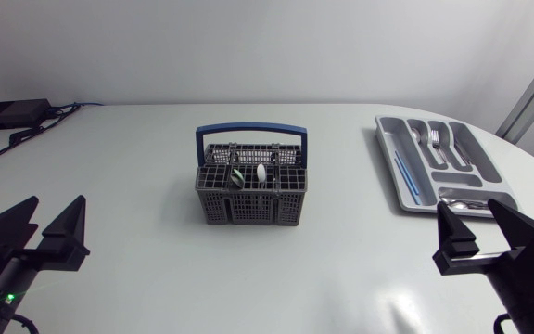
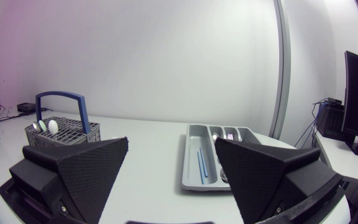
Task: Unload the cutlery basket into the drawer organizer.
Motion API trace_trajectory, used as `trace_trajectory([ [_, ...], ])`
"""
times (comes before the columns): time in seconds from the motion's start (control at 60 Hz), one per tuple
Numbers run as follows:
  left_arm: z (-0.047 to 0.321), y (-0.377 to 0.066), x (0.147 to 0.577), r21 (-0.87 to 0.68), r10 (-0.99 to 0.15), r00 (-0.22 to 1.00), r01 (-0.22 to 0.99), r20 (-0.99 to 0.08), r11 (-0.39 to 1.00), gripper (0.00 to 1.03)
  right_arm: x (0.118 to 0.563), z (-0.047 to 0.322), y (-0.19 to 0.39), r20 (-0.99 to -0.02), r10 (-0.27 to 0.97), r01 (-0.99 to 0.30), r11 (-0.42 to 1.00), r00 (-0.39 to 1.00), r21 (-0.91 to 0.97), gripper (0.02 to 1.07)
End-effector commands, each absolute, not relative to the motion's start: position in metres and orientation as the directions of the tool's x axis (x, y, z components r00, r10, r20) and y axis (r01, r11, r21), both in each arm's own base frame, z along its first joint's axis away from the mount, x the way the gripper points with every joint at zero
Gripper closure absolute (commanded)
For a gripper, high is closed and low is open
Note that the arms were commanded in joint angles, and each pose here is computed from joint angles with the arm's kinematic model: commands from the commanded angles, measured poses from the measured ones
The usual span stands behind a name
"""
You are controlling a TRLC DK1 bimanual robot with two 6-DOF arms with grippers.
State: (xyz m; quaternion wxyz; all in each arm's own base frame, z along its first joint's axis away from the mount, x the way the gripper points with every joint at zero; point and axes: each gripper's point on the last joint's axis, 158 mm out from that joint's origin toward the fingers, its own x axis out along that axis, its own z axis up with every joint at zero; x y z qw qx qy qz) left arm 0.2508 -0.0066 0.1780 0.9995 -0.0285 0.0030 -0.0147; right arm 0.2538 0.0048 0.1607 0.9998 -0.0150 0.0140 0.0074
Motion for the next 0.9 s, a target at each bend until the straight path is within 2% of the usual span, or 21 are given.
trace_trajectory([
  [0.0,0.199,-0.009,0.247,-0.076,-0.038,0.999,0.041,0.036,0.996,0.05,0.253,0.172,0.006,0.007,0.015,-0.014,1.000,1.000,-0.014,0.06],
  [0.217,0.213,-0.010,0.245,-0.076,-0.045,0.998,0.048,0.049,0.996,0.05,0.251,0.183,0.007,0.029,0.021,-0.020,1.000,0.999,-0.016,0.06],
  [0.533,0.229,-0.013,0.254,-0.092,-0.055,0.998,0.052,-0.035,0.994,0.05,0.254,0.196,0.008,0.014,0.024,-0.023,1.000,1.000,-0.021,0.06],
  [0.883,0.268,-0.027,0.268,-0.157,-0.099,0.987,0.079,-0.125,0.984,0.05,0.274,0.222,0.025,-0.089,0.055,-0.058,0.998,0.995,-0.027,0.06],
])
